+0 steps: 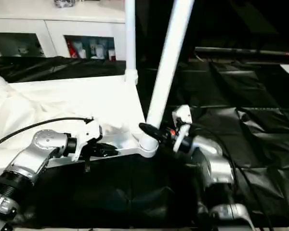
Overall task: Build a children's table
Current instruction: Insert table leg to table base
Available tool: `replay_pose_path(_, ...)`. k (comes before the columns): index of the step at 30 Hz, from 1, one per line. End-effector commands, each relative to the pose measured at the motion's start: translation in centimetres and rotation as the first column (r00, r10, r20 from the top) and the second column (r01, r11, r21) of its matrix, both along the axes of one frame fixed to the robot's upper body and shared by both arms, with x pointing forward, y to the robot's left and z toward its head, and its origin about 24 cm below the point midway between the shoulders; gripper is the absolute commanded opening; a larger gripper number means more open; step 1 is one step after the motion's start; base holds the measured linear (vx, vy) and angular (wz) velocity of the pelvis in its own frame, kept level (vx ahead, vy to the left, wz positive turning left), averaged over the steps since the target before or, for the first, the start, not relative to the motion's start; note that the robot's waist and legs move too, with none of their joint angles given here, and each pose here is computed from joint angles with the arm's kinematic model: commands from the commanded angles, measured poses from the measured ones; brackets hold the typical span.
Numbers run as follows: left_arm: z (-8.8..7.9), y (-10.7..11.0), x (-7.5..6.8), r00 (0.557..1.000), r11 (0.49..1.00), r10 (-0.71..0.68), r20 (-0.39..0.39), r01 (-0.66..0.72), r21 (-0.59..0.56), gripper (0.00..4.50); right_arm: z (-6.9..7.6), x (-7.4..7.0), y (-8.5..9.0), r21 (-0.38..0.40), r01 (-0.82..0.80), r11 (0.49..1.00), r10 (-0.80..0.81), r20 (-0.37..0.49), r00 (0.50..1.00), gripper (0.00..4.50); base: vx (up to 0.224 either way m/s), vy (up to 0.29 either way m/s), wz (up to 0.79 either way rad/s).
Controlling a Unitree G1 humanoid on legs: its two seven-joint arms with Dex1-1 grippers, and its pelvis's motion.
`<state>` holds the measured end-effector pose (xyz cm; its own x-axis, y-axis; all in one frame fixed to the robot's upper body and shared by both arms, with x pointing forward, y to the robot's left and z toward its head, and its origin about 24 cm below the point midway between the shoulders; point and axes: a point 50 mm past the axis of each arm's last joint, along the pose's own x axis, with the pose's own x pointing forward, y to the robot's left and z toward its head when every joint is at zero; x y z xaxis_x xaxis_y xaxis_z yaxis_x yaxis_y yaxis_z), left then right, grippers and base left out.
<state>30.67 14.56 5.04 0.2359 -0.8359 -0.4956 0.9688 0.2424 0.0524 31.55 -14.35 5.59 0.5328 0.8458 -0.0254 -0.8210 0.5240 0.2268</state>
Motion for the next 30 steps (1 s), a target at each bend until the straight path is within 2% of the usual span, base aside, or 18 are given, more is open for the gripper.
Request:
replay_pose_path(1, 2.0, 0.0, 0.9, 0.997, 0.999, 0.017, 0.081, -0.014, -0.039, 0.00, -3.3, -0.9, -0.3, -0.151, -0.046, 0.987, 0.023, -0.149, 0.989, 1.87, 0.000, 0.000, 0.00)
replay_pose_path(2, 2.0, 0.0, 0.8, 0.997, 0.999, 0.016, 0.079, -0.013, -0.038, 0.00, -3.4, -0.8, -0.1, -0.187, -0.086, 0.979, 0.056, -0.158, 0.986, 1.87, 0.000, 0.000, 0.00)
replay_pose_path(5, 1.9, 0.0, 0.8, 0.997, 0.999, 0.015, 0.078, -0.012, -0.036, 0.00, -3.4, -0.8, 0.1, -0.196, -0.123, 0.973, 0.088, -0.177, 0.980, 1.87, 0.000, 0.000, 0.00)
replay_pose_path(11, 1.7, 0.3, 0.6, 0.997, 1.000, 0.011, 0.071, -0.010, -0.008, 0.00, -3.2, -0.7, 0.7, -0.262, -0.234, 0.936, 0.188, -0.190, 0.964, 1.87, 0.000, 0.000, 0.00)
replay_pose_path(17, 1.8, 0.5, 0.7, 0.997, 1.000, 0.018, 0.074, -0.018, 0.000, 0.00, -3.0, -0.5, 0.9, -0.265, -0.271, 0.925, 0.222, -0.199, 0.954, 1.87, 0.000, 0.000, 0.00)
replay_pose_path(20, 1.9, 0.5, 0.8, 0.997, 1.000, 0.026, 0.078, -0.026, 0.000, 0.00, -2.9, -0.3, 0.9, -0.236, -0.240, 0.942, 0.196, -0.194, 0.961, 1.87, 0.000, 0.000, 0.00)
replay_pose_path(23, 2.0, 0.6, 0.9, 0.996, 0.999, 0.036, 0.082, -0.036, -0.007, 0.00, -2.8, 0.3, 0.0, -0.123, -0.082, 0.989, 0.057, -0.196, 0.979, 1.87, 0.000, 0.000, 0.00)
replay_pose_path(28, 2.0, 0.6, 0.9, 0.996, 0.999, 0.038, 0.084, -0.038, -0.007, 0.00, -3.3, 0.1, -1.1, -0.037, 0.047, 0.998, -0.054, -0.214, 0.975, 1.87, 0.000, 0.000, 0.00)
replay_pose_path(30, 2.1, 0.6, 1.0, 0.996, 0.999, 0.039, 0.086, -0.039, -0.007, 0.00, -3.9, -0.4, -1.6, 0.004, 0.111, 0.994, -0.107, -0.232, 0.967, 1.87, 0.000, 0.000, 0.00)
